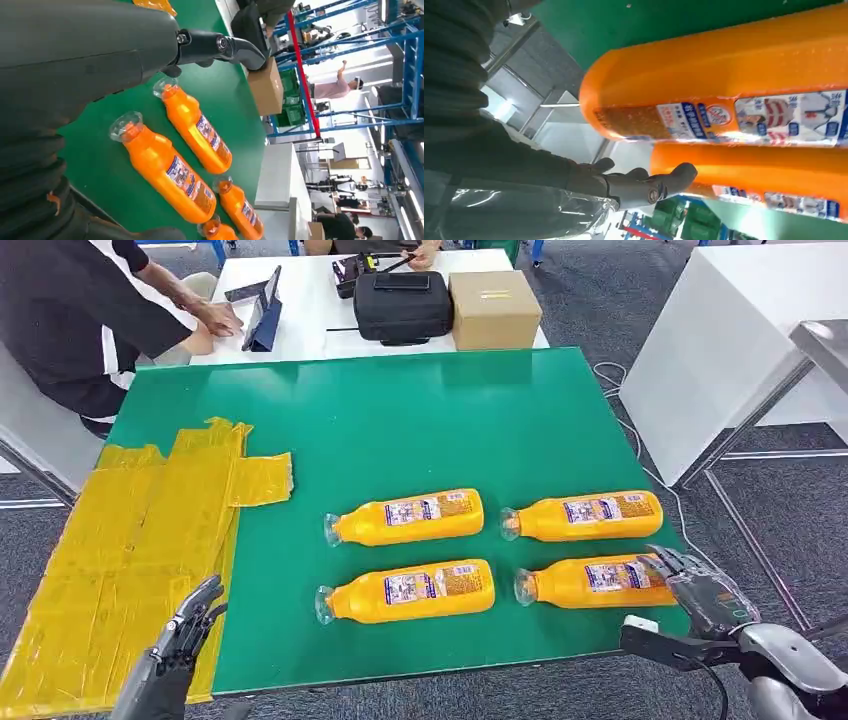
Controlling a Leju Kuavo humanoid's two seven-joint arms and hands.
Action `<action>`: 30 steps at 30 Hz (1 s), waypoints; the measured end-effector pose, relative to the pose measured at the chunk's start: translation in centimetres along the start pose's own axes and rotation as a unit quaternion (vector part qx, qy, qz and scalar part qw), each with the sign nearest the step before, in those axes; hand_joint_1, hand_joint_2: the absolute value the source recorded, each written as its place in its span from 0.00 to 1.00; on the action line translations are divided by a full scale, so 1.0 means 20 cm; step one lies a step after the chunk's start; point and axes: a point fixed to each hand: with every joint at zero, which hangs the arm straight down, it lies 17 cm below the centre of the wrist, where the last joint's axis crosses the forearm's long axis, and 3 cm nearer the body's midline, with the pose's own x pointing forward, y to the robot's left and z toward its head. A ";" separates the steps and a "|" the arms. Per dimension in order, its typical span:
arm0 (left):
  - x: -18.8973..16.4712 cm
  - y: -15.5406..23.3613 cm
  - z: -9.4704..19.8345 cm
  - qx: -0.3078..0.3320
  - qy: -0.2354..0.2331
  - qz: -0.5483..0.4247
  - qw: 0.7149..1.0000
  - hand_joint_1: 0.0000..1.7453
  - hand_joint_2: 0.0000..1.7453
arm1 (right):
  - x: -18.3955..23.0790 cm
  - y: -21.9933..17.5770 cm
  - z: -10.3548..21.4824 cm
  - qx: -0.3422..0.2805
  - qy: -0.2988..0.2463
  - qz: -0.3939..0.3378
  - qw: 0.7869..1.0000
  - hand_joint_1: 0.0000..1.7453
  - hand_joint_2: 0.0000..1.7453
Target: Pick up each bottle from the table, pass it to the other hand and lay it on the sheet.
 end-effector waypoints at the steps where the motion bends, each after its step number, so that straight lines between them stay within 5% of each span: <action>1: 0.00 0.00 0.00 0.000 0.001 0.000 1.000 0.00 1.00 | 0.00 0.00 -0.02 0.000 -0.001 0.000 1.000 0.00 1.00; 30: -0.07 0.04 0.07 0.018 0.035 -0.002 0.999 0.00 1.00 | 0.07 0.15 -0.24 0.056 0.012 0.045 0.997 0.00 1.00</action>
